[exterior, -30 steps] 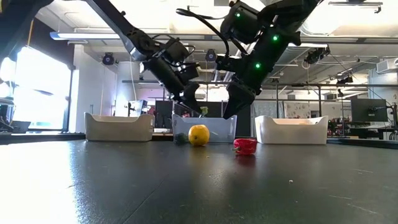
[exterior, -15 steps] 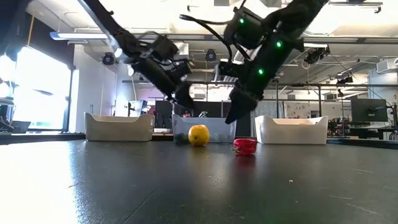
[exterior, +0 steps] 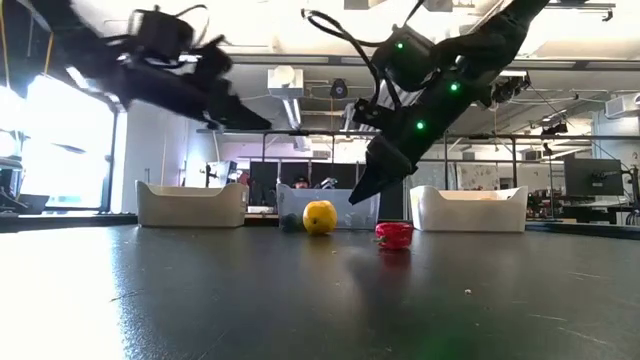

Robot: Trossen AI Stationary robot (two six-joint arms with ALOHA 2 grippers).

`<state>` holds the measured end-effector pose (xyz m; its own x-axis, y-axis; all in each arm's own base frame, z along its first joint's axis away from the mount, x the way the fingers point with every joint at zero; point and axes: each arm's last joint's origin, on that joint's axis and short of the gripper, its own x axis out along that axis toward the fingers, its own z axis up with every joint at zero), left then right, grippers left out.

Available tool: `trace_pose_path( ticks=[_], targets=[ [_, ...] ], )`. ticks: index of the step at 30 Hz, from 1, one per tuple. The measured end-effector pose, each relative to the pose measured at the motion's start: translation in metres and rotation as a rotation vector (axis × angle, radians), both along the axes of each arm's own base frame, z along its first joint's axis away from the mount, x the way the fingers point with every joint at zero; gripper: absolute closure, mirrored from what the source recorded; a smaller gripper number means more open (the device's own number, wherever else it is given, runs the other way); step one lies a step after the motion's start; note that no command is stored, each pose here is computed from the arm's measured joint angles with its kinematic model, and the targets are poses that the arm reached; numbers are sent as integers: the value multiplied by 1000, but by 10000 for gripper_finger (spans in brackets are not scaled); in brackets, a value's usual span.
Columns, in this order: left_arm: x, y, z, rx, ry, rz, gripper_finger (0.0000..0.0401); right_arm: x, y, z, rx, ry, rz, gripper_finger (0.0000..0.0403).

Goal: Sort produce into baskets
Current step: Put the lemon into the white bin

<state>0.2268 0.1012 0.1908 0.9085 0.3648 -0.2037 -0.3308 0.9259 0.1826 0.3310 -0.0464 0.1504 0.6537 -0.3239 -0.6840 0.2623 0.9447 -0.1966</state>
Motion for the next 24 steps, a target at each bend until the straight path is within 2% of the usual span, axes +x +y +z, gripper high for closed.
trace_pose_path(
  ticks=[3,7,10,16,20,24],
  targets=[
    [-17,-17,-10,4,-38,-35,398,2,0,1,13,-43,4,314],
    [-33,-32,-22,-18,-66,-60,398,3,0,3,66,-88,-50,315],
    [-42,-37,-29,-43,-84,-30,398,6,-2,7,117,-130,-107,315],
    [-46,-39,-35,-35,-67,32,399,15,-4,13,137,-189,-125,313],
    [-46,-39,-35,-35,-67,34,399,26,-5,13,207,-229,-192,280],
    [-45,-41,-36,-45,-61,23,399,34,-8,9,255,-253,-336,208]
  ],
)
